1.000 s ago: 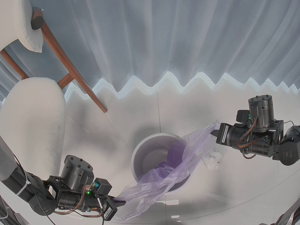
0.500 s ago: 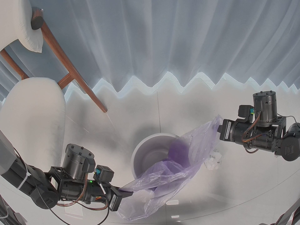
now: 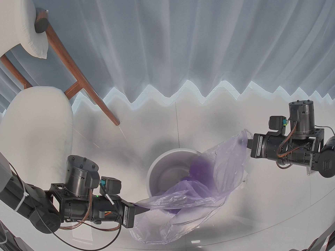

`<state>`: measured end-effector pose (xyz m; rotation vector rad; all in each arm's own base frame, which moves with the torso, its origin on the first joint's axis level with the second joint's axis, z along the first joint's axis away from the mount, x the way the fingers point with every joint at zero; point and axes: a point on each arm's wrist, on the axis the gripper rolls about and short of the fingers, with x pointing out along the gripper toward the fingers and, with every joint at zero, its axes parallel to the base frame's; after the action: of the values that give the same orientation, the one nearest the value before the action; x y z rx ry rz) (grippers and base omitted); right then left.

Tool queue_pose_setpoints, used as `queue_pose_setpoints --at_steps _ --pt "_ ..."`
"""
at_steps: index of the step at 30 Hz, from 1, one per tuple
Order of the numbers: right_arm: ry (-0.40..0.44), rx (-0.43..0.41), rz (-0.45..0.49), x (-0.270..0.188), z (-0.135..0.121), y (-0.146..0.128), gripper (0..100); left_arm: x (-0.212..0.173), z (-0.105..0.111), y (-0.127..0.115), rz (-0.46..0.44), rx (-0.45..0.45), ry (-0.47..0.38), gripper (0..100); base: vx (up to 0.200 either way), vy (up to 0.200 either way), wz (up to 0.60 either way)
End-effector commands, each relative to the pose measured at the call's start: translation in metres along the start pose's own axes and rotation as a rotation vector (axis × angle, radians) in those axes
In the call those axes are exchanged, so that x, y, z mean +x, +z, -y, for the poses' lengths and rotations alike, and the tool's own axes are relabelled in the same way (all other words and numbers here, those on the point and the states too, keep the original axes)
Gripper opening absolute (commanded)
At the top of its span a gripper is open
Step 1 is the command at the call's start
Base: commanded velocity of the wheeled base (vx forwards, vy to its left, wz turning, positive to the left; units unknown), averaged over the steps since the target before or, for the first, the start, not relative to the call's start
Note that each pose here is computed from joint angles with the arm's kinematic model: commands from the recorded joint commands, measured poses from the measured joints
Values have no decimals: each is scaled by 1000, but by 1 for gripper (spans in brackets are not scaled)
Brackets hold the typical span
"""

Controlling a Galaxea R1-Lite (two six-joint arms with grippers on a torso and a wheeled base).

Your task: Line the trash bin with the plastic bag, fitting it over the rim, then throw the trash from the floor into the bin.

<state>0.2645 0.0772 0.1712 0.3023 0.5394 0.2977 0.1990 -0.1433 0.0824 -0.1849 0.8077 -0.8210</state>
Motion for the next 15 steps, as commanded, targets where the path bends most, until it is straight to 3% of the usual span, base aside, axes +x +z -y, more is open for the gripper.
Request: queue_pose_setpoints --at_steps 1,8,12,15 --pt "-3 1 -2 0 1 -1 0 -8 2 -15 33 17 -25 0 0 0 0" --pt "-1 -3 1 2 1 0 0 -14 -4 -16 118 -24 -11 0 0 0 0" --pt "2 -1 11 1 0 3 0 -12 10 25 248 -116 -64 0 0 0 0" --pt "5 10 18 -3 -1 5 0 -8 12 40 224 -142 3 0 0 0 0"
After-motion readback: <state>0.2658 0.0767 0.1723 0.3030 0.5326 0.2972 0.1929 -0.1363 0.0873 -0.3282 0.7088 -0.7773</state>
